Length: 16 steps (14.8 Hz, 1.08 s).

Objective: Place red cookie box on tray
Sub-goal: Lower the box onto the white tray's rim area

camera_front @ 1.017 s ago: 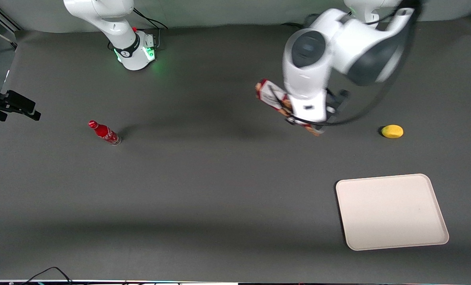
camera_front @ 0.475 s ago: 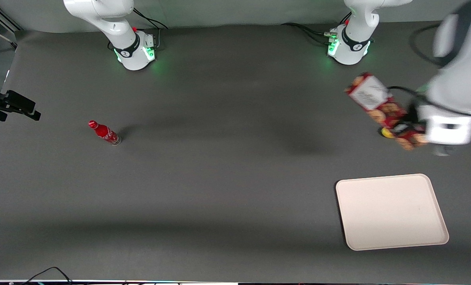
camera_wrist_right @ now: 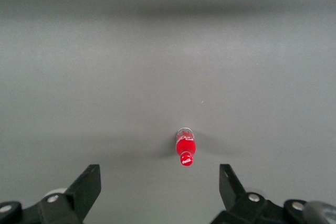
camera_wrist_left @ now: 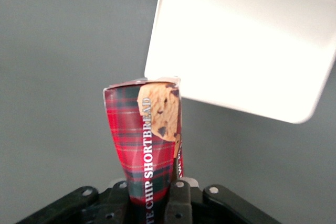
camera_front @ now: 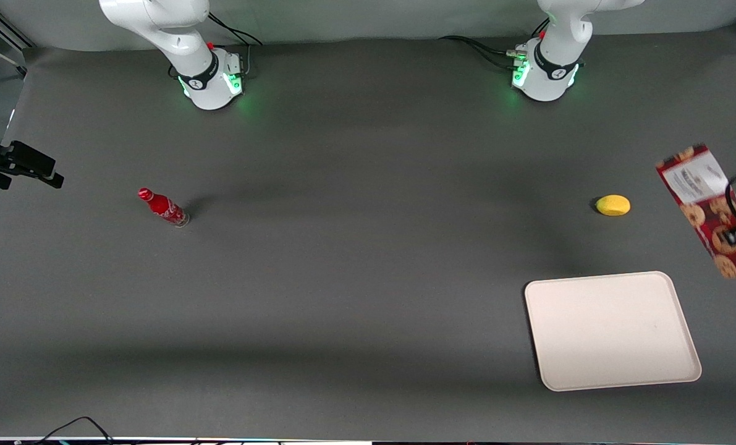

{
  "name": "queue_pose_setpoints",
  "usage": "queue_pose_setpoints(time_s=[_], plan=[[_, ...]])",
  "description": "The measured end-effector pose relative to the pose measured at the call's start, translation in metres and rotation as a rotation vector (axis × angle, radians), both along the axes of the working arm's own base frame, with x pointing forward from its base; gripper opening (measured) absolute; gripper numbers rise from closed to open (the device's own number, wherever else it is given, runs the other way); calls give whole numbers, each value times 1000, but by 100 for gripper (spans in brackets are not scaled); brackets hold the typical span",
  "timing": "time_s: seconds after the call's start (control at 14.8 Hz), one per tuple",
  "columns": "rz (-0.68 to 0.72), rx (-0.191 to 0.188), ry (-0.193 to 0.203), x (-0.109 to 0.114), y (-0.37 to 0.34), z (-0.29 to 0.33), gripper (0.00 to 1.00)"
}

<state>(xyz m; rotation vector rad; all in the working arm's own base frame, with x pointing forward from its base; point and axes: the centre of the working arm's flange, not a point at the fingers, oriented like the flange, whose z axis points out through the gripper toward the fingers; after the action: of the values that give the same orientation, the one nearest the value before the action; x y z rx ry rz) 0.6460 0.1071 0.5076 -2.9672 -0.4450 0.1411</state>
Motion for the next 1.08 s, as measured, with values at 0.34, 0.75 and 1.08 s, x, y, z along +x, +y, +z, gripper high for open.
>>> queue_pose_setpoints(time_s=[0.34,0.75,1.08], plan=[[-136,32,-9,81,11,-114,22],[-320,7,-119,118,50,-243,22],[-362,24,-144,120,67,-263,29]])
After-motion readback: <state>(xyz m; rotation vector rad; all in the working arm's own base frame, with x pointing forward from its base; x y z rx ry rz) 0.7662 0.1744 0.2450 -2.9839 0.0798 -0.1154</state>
